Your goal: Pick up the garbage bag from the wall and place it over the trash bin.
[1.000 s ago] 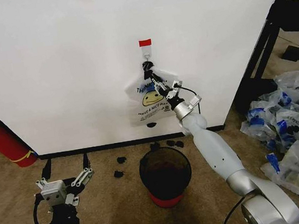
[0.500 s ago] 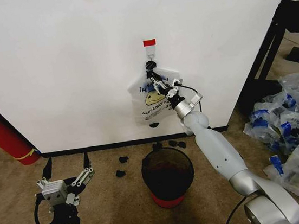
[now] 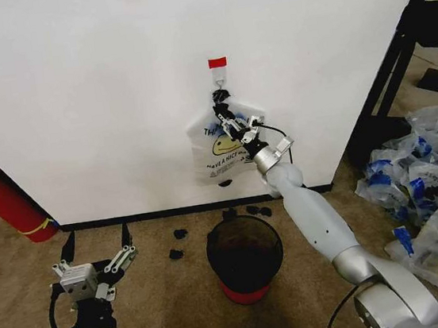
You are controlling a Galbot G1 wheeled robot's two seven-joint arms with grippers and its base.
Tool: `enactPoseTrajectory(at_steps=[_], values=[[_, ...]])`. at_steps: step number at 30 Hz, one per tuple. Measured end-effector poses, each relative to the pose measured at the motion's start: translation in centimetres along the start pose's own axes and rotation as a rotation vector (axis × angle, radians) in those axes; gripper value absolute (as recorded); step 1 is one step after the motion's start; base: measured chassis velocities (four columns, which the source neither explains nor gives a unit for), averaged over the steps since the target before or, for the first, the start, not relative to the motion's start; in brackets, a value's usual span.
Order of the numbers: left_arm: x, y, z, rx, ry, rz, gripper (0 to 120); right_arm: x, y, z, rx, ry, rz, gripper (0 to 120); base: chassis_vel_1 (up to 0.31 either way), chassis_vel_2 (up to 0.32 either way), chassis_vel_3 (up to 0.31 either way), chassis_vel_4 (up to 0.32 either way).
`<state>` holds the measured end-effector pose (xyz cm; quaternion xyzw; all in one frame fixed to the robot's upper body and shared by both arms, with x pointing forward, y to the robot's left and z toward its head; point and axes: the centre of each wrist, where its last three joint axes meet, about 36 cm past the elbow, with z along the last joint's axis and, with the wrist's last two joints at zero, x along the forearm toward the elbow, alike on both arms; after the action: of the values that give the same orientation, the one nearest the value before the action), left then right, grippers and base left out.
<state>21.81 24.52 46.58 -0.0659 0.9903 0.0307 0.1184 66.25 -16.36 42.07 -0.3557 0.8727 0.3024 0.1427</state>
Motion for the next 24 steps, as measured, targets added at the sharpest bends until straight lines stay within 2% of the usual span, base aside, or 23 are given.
enactPoseTrajectory(at_steps=[5,8,10,15,24], values=[[0.0,0.1,0.0,-0.001,-0.001,0.001,100,-0.2,0.1,0.1,-0.001,0.0,0.009,39,0.0,0.0,0.0,0.0],[-0.1,0.1,0.1,-0.004,-0.001,0.0,100,-0.2,0.0,0.2,0.0,0.004,0.024,25,0.0,0.0,0.0,0.0],[-0.1,0.2,0.1,-0.004,-0.001,0.0,100,-0.2,0.0,0.2,0.0,0.003,0.026,23,0.0,0.0,0.0,0.0],[-0.1,0.2,0.1,-0.006,-0.001,-0.002,100,-0.2,0.1,-0.1,0.001,-0.004,0.032,0,0.0,0.0,0.0,0.0],[-0.1,0.0,0.2,0.001,-0.004,-0.004,100,1.8,1.1,-0.1,0.002,0.005,0.002,0,0.0,0.0,0.0,0.0]])
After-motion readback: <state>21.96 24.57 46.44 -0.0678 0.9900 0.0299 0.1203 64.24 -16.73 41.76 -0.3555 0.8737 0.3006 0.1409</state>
